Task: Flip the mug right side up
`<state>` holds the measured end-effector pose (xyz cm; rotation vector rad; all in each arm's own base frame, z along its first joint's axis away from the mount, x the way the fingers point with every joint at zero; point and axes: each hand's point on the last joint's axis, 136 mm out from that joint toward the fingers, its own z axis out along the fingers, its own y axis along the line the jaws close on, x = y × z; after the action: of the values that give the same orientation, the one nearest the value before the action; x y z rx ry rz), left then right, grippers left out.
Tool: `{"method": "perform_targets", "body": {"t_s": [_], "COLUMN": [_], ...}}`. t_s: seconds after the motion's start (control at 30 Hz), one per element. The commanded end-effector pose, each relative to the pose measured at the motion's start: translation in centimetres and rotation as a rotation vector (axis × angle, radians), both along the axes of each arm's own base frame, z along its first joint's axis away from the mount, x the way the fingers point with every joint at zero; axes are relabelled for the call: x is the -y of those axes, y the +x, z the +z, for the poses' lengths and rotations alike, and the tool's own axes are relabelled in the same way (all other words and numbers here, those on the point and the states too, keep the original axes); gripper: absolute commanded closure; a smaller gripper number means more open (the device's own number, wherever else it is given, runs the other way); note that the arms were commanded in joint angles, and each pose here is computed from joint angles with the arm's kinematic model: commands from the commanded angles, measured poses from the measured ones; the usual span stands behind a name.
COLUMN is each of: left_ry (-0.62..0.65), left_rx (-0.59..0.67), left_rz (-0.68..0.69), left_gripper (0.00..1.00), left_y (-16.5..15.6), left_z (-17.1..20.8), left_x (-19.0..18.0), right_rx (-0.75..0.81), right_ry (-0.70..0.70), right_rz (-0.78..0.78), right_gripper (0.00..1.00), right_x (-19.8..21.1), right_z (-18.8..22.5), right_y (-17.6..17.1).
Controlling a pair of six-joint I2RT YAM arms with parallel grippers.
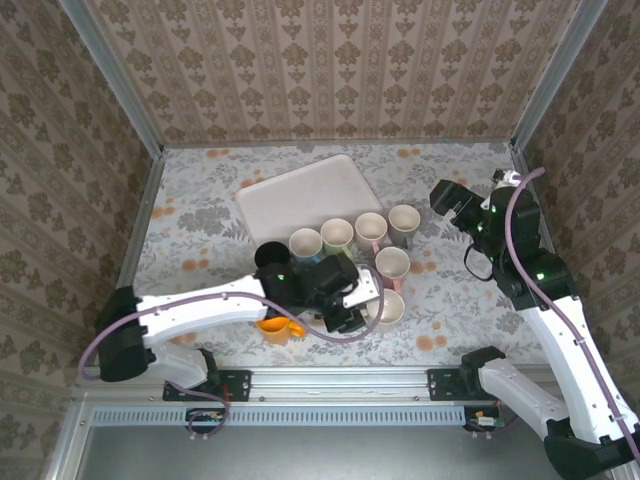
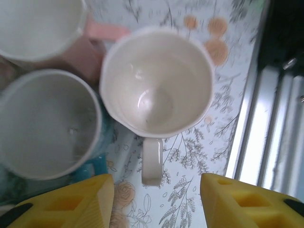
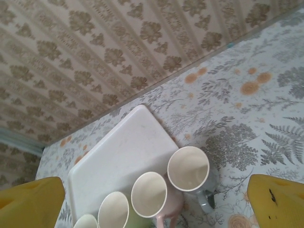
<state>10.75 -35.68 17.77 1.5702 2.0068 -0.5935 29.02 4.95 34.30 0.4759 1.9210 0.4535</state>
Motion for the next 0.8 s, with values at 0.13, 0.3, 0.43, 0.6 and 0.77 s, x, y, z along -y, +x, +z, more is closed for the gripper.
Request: {"method": "perform_targets", "body": {"t_s": [0.13,0.3,0.43,0.6,0.77], "left_ry": [-0.258,-0.36,-0.38,-0.375,-0.348], "left_rx": [-0.005,0.191,0.32,0.507,0.636], "left_rz": [0.232,0.784,1.294,1.298,1.278], "left_gripper": [0.0,0.0,0.0,0.0,0.0], "left_y": [7.3,17.6,21.9,24.3,24.5], "left_z": [9.8,13.2,12.3,7.0,1.4], "left_x": [-5.3,-15.5,-27.0,-31.9,-34.8], "right_rx": [0.051,0.055,0.197,0.281,0.094], "right_ry": [-0.226,-0.314,-0.429,-0.524,-0.628], "right_rz": [0.132,0.019,0.012,-0.051,-0.14], "right_gripper": [0.0,0.0,0.0,0.0,0.0], "right_x": [-0.7,1.1,1.1,2.0,5.3], "right_z": [2.8,2.6,3.6,1.6,-6.4], "right_y": [-0.2,2.1,3.9,6.1,8.5]}}
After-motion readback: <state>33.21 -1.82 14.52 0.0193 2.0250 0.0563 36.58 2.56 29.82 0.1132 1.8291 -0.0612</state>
